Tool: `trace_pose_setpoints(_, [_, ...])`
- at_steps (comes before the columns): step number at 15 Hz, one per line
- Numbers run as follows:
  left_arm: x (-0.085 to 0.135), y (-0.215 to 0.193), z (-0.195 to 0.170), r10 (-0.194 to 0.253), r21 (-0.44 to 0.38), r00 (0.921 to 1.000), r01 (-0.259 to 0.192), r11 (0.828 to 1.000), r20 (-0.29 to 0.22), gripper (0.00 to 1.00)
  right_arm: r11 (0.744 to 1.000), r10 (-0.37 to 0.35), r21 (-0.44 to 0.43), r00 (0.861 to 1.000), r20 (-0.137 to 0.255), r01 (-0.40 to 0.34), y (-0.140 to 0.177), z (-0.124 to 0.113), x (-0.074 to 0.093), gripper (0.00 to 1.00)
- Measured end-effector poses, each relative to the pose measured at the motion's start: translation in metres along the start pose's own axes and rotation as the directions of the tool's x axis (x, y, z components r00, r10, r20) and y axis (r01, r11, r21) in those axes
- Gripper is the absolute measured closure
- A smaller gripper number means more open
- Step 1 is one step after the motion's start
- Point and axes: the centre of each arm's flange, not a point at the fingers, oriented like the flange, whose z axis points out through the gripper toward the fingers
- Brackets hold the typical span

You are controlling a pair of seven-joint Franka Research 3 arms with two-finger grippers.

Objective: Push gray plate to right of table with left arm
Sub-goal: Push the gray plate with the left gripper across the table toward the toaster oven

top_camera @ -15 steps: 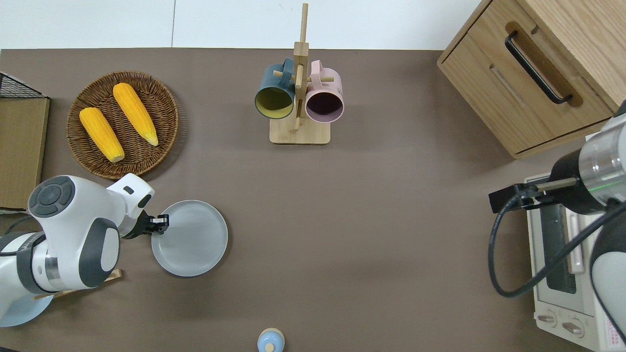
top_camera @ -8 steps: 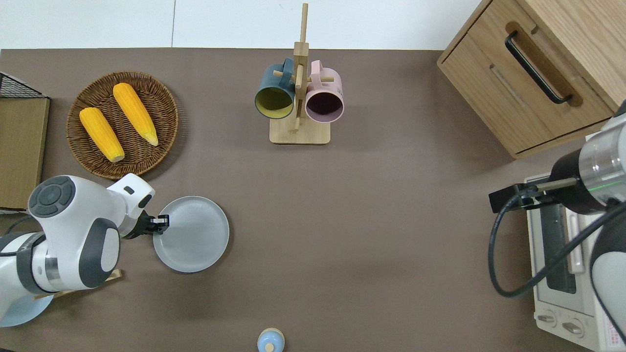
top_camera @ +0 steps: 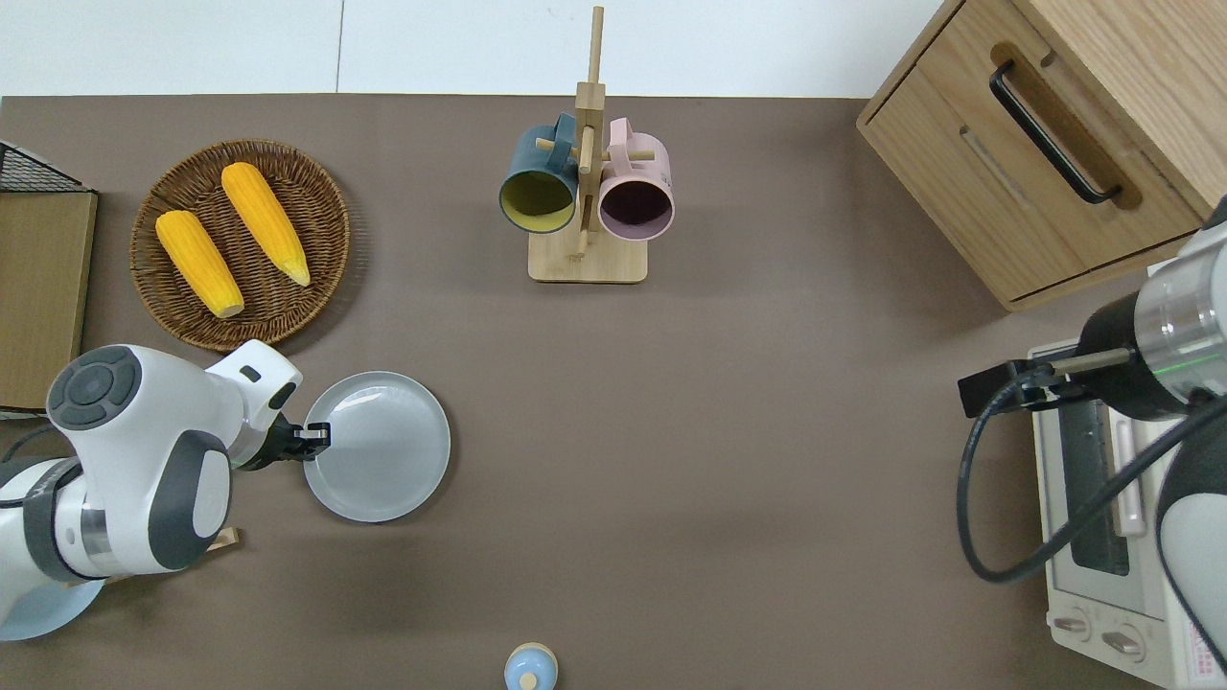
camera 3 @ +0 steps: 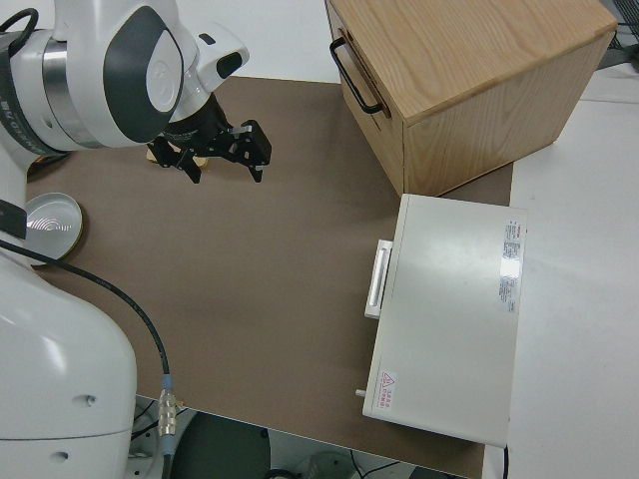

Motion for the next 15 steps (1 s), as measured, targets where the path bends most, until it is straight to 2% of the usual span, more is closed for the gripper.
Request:
trace_pose_setpoints(8, [-0.004, 0.027, 0.001, 0.001, -0.012, 1.0000, -0.001, 1.000, 0.001, 0.96, 1.000, 0.000, 0.000, 1.000, 0.000, 0.000, 0.000, 0.000, 0.000, 0.01])
trace_pose_setpoints(15, [-0.010, 0.060, 0.006, -0.023, -0.006, 0.9997, 0.023, 1.000, 0.008, 0.96, 1.000, 0.000, 0.000, 1.000, 0.000, 0.000, 0.000, 0.000, 0.000, 0.01])
